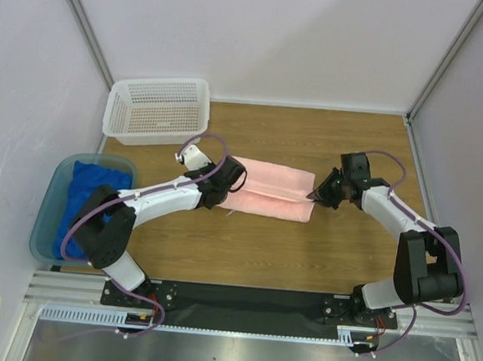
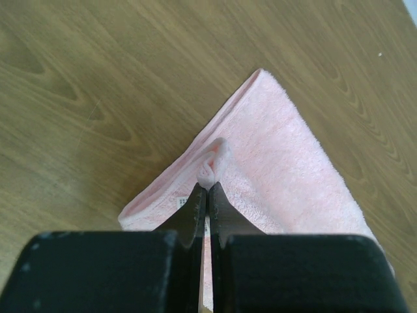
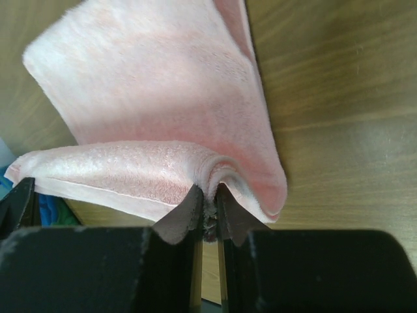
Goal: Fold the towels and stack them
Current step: Fold the towel
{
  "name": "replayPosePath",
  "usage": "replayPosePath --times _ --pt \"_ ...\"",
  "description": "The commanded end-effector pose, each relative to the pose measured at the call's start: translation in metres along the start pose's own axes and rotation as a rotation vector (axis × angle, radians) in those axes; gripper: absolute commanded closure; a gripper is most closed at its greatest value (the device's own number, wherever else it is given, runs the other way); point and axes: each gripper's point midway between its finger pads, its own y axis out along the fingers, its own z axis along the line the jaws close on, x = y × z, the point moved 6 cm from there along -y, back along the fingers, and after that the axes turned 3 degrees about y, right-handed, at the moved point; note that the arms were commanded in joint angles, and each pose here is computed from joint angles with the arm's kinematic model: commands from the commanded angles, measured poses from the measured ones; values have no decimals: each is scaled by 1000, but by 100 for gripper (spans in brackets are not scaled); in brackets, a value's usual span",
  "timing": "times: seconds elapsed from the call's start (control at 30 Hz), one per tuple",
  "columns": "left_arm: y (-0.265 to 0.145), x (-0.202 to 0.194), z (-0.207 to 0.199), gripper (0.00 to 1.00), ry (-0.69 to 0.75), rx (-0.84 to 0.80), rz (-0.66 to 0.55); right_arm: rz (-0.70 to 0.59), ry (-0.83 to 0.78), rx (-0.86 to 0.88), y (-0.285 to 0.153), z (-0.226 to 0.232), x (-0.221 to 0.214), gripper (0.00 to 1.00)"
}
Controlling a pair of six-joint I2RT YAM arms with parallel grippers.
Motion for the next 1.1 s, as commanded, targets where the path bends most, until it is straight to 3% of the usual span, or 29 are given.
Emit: replayPosePath --times 0.0,0.57,0.9,1.07 --pt "13 37 2 100 32 76 -166 -125 -43 -108 -9 -10 29 100" --pt "28 48 -15 100 47 109 -203 -187 -73 -68 5 14 62 100" --pt "50 24 8 100 117 160 -126 -57 -50 -130 45 -11 57 100" --pt "59 38 16 100 168 210 -94 -28 -44 -135 43 -15 56 100"
